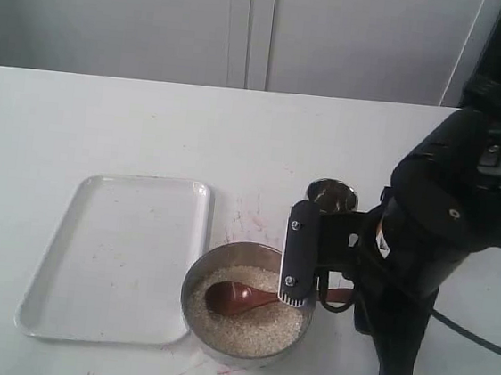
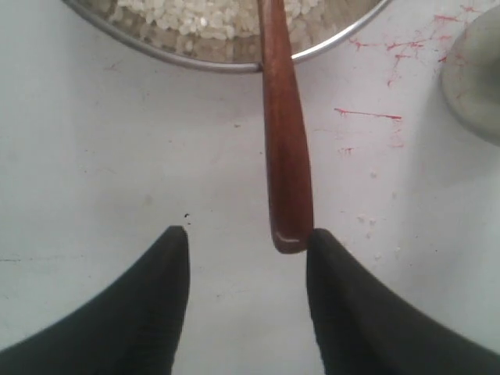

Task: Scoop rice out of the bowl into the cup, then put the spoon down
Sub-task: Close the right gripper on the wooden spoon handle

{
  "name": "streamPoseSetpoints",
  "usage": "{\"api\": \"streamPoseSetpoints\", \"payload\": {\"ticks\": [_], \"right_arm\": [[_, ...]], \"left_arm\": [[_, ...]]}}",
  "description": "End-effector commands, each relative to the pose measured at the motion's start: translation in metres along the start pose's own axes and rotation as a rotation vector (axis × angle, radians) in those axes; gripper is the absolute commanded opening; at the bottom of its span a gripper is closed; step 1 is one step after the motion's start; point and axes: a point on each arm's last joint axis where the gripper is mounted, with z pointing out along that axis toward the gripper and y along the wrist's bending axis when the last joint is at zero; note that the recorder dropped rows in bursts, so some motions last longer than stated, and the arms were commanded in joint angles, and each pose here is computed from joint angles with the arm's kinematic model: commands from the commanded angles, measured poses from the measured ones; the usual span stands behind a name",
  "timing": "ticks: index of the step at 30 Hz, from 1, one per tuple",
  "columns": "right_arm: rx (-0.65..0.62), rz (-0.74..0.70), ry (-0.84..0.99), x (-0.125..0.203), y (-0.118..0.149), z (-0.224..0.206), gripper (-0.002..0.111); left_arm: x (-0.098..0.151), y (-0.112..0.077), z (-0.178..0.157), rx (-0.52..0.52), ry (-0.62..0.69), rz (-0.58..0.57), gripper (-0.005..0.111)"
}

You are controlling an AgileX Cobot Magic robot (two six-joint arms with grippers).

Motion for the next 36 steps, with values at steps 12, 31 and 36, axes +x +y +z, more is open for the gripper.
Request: {"api": "streamPoseSetpoints", "payload": {"ticks": [12, 31, 36], "right_arm": [[-0.001, -0.046, -0.01, -0.01, -0.002, 0.02, 0.045], [0.016, -0.075, 0.016, -0.009, -0.004, 0.023, 0.045], [0.019, -0.076, 0.016, -0.009, -0.004, 0.022, 0.045]], "left_arm": [[-0.002, -0.001, -0.001, 0.008, -0.01, -0.006, 0.014], [-0.002, -0.001, -0.001, 0.008, -0.01, -0.006, 0.014], [-0.002, -0.001, -0.001, 0.008, -0.01, -0.006, 0.014]]}}
